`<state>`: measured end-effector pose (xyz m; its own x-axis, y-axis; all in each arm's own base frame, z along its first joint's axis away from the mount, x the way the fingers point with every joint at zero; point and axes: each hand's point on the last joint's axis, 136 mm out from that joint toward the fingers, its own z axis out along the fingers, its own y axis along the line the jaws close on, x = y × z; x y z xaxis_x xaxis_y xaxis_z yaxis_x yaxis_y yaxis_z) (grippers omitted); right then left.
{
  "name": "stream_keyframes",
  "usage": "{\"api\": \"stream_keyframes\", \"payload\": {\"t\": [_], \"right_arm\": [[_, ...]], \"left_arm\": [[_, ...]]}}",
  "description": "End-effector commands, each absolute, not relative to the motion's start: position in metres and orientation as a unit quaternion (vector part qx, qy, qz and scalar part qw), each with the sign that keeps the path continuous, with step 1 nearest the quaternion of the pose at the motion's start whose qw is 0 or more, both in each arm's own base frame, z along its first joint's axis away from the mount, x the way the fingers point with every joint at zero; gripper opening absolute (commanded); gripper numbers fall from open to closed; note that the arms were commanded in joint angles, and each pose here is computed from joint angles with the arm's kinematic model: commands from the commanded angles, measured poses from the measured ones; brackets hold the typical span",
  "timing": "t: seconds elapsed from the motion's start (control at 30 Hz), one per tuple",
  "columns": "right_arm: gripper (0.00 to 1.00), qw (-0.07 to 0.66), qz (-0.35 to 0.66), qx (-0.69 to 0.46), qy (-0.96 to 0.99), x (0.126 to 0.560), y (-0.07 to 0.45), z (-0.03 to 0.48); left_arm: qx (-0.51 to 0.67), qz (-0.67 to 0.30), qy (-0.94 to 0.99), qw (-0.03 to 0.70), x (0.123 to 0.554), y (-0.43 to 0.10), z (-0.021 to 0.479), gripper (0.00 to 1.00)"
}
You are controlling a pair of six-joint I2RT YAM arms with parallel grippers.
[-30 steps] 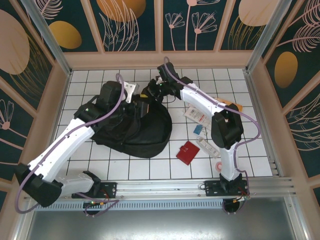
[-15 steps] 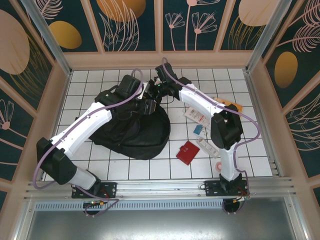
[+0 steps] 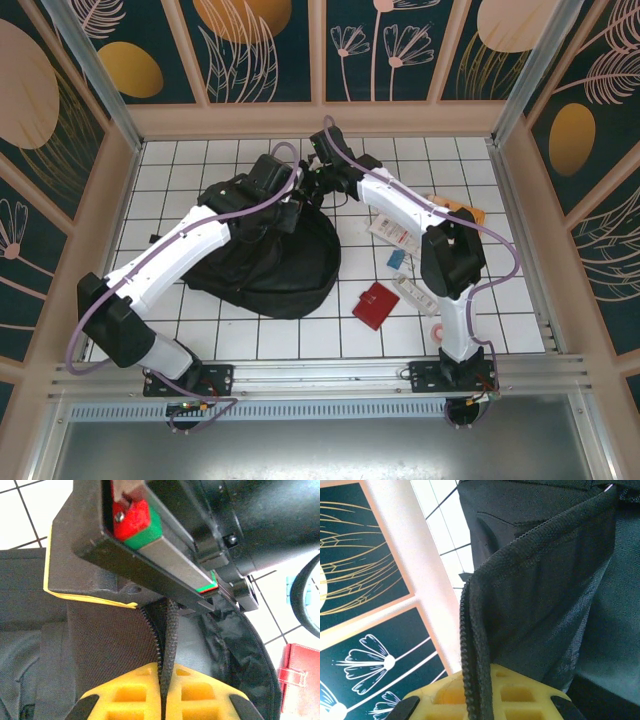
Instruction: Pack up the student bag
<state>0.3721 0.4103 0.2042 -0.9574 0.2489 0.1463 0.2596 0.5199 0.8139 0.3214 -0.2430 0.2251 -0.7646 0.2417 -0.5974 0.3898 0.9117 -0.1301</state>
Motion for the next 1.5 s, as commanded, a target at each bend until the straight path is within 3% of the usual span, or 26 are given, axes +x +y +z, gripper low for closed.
{"api": "stream_keyframes", "payload": {"t": [0.0, 0.3, 0.53, 0.8, 1.03, 1.2, 1.47], "right_arm": [[0.13, -0.003, -0.478, -0.139, -0.867, 0.377, 0.415, 0.214], [0.60, -0.067, -0.463, -0.152, -0.871, 0.394, 0.389, 0.230], [0.70, -0.139, -0.463, -0.143, -0.863, 0.407, 0.359, 0.254], [0.71, -0.230, -0.447, -0.098, -0.859, 0.409, 0.326, 0.283], [0.69, -0.316, -0.400, -0.087, -0.856, 0.386, 0.282, 0.291], [0.65, -0.339, -0.337, -0.082, -0.874, 0.362, 0.246, 0.266], [0.64, -0.337, -0.196, -0.115, -0.914, 0.319, 0.175, 0.208]], "left_arm": [[0.176, -0.129, 0.926, 0.309, 0.314, -0.239, 0.242, 0.00], [0.173, -0.157, 0.911, 0.339, 0.305, -0.236, 0.263, 0.00], [0.161, -0.162, 0.906, 0.356, 0.300, -0.228, 0.269, 0.00], [0.146, -0.189, 0.894, 0.379, 0.307, -0.235, 0.273, 0.00], [0.115, -0.278, 0.869, 0.393, 0.327, -0.247, 0.283, 0.00], [0.103, -0.344, 0.843, 0.400, 0.341, -0.259, 0.295, 0.00], [0.117, -0.358, 0.836, 0.398, 0.353, -0.274, 0.290, 0.00]]}}
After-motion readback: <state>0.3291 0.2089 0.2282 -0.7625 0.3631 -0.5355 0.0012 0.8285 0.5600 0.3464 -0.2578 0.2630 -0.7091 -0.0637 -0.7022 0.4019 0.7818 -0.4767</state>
